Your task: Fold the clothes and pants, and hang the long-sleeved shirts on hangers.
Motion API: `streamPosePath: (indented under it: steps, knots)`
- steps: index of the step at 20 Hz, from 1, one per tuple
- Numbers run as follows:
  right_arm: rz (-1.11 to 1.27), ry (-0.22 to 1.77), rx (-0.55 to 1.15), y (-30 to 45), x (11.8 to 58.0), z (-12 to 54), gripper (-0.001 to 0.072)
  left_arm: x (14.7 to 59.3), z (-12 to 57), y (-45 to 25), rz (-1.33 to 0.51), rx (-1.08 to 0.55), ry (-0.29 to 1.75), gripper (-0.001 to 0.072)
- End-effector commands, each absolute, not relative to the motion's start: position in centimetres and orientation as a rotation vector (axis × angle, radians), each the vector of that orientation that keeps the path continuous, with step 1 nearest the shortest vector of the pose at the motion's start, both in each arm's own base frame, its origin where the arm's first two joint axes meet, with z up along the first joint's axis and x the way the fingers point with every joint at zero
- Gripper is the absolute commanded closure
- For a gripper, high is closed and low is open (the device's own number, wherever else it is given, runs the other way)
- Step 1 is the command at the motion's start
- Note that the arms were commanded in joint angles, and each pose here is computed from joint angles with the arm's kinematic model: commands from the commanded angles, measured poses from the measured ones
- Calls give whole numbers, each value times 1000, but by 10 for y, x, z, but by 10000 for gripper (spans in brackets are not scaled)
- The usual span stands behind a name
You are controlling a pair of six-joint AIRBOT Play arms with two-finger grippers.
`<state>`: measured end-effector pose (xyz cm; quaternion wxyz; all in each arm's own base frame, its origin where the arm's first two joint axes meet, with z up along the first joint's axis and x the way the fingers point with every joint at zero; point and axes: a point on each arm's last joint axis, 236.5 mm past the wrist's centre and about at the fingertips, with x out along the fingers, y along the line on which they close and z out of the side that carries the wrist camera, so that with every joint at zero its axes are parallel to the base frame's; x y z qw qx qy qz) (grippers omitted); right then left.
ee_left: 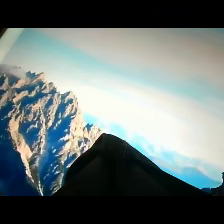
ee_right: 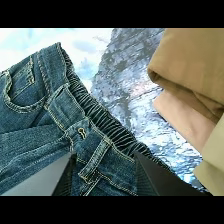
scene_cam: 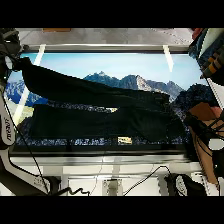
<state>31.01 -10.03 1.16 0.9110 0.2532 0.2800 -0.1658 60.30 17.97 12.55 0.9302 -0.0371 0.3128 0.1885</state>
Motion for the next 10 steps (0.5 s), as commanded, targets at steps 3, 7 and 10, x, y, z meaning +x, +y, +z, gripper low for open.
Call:
streamPosePath:
  steps: [3, 7, 10]
  knots:
    - [-341, 578, 523, -100, 310, 11, 296, 604, 99, 187, 397, -80, 687, 569]
    - [-342, 578, 522, -100, 310, 11, 296, 601, 91, 183, 395, -90, 722, 9]
    - [-342, 578, 521, -100, 310, 11, 296, 577, 81, 190, 428, -112, 824, 13]
